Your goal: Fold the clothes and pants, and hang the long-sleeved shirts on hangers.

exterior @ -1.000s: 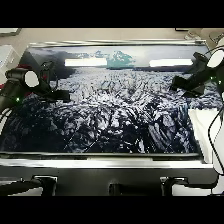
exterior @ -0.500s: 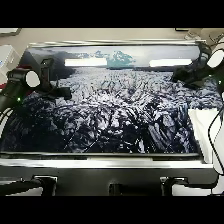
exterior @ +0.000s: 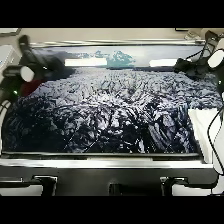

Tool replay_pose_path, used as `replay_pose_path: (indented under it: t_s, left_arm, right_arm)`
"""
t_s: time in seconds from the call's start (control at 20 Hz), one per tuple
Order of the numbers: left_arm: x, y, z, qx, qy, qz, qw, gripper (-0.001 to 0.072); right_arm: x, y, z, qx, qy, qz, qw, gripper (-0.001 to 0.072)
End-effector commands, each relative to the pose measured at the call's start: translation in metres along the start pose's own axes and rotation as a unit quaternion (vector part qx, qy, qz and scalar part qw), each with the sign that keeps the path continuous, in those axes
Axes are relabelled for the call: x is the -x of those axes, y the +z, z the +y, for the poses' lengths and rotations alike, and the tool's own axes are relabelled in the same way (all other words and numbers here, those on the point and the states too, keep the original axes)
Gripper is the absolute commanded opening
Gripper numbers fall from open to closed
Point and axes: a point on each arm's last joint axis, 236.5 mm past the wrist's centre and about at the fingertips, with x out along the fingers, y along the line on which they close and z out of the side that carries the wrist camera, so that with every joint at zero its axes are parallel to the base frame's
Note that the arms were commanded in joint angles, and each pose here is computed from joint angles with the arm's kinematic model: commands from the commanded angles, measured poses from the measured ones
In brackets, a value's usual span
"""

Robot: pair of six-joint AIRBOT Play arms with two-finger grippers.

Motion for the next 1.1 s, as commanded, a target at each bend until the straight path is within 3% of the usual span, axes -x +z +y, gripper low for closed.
replay_pose_path:
  t_s: [0.0,0.1,0.25,0.65,1.05]
  left_arm:
    - [-0.012,0.054,0.101,0.266,0.043,-0.027,0.963,0.0711]
    - [-0.006,0.027,0.163,0.337,0.095,0.039,0.936,0.071]
    - [0.003,0.007,0.226,0.345,0.148,0.075,0.924,0.0711]
    - [-0.006,0.042,0.33,0.368,0.18,-0.038,0.912,0.0711]
    - [-0.074,0.016,0.354,0.429,0.144,-0.06,0.89,0.0711]
  right_arm:
    - [0.0,-0.007,-0.001,0.008,-0.002,0.015,1.0,0.0689]
    - [-0.002,-0.014,-0.002,0.017,-0.003,0.03,0.999,0.0689]
    - [-0.006,-0.025,-0.003,0.015,-0.004,0.052,0.999,0.0689]
    - [-0.018,-0.037,-0.002,0.009,0.002,0.078,0.997,0.0666]
    - [-0.016,-0.052,-0.001,0.018,0.006,0.11,0.994,0.0668]
